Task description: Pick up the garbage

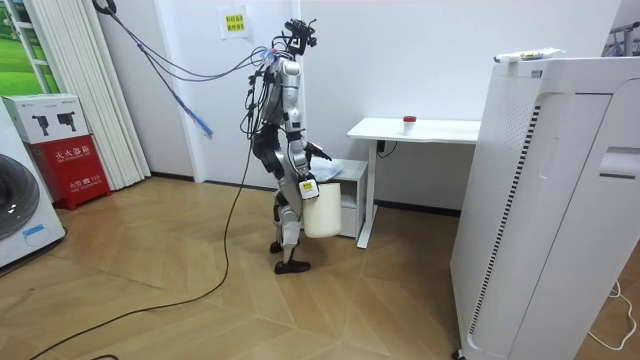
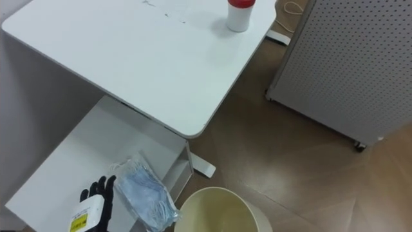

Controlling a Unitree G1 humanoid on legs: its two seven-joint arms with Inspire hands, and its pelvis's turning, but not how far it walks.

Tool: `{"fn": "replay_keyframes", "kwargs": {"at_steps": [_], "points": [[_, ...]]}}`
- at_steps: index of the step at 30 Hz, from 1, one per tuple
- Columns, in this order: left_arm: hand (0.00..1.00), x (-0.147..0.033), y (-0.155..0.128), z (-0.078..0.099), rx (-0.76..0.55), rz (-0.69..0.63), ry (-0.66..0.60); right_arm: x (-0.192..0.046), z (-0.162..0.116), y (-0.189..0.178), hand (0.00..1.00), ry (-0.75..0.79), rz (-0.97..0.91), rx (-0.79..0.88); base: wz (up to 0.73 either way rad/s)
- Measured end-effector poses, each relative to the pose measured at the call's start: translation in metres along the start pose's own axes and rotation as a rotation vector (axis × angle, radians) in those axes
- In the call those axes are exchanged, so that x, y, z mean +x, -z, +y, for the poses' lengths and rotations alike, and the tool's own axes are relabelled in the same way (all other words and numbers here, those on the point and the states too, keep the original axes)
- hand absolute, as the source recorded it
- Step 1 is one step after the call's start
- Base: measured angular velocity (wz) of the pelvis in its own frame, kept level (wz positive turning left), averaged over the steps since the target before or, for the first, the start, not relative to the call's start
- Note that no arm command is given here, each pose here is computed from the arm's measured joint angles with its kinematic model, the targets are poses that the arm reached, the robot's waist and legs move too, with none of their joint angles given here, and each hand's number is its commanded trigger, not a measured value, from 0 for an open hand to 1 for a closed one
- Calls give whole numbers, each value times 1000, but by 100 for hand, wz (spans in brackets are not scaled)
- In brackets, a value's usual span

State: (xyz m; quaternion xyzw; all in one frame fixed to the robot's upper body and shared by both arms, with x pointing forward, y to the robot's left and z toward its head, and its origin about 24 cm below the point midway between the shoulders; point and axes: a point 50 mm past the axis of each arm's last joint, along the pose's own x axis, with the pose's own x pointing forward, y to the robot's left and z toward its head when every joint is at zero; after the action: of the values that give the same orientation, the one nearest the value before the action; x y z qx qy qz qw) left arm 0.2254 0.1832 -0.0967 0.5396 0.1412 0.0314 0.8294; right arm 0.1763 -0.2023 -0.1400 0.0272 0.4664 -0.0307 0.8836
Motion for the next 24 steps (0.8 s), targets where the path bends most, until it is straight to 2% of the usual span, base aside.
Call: {"fn": "replay_keyframes", "kwargs": {"at_steps": [9,18,24], "points": [[0,7,-13,2,47,-80,3,0,1,-1,100,1,-1,2,0],[0,9,-22,2,106,-141,6,0,0,-2,100,17,-11,97,-5],[0,12,-32,2,164,-209,13,2,3,-11,100,1,-37,95,-1]]}}
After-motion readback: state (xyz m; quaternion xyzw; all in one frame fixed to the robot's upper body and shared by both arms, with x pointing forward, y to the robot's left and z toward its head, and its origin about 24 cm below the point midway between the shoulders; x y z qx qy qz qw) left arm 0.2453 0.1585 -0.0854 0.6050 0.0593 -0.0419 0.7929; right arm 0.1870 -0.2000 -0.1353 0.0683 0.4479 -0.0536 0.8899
